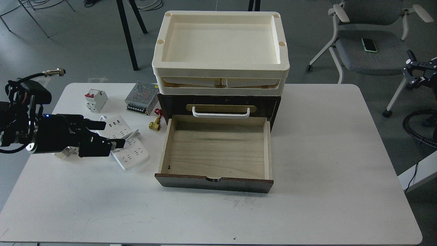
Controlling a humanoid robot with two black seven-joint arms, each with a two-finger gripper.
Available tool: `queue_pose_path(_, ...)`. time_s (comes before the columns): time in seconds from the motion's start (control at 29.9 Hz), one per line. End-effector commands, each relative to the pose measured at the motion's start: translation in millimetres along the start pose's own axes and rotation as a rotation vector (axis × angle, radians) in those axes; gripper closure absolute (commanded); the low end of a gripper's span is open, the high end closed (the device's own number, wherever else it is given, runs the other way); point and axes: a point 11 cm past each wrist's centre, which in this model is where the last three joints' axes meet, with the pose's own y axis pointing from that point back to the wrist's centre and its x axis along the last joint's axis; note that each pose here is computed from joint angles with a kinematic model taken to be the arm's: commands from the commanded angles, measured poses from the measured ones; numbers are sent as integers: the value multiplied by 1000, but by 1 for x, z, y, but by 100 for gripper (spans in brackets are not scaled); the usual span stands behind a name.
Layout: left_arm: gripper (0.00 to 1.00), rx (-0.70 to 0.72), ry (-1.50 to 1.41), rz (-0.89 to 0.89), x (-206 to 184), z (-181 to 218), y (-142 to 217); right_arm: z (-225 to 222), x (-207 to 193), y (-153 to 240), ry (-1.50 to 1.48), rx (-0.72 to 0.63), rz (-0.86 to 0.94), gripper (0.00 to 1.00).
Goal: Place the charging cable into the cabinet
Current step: 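Grasp the black cable and white power strip with the left gripper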
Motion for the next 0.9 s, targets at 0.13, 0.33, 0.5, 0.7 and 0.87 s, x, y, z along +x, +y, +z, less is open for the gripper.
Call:
queue_pose_path(0.13,0,74,52,8,1,-39,-51,2,0,2,-10,-2,-5,0)
queue_pose_path(0.33,0,98,53,-20,-6,-46,-71,0,0,3,-8,0,-4,0)
queue_pose_path(0.5,0,154,38,-15,-15,-63,-87,1,2,4,-7,-3,0,0)
queue_pose_path(0.7,0,135,35,-32,-21,-56,-99,4,6,8,-7,-9,9,0)
queue_pose_path(0.87,0,141,12,-49,-39,-58,-112,4,7,9,-7,-10,12,0)
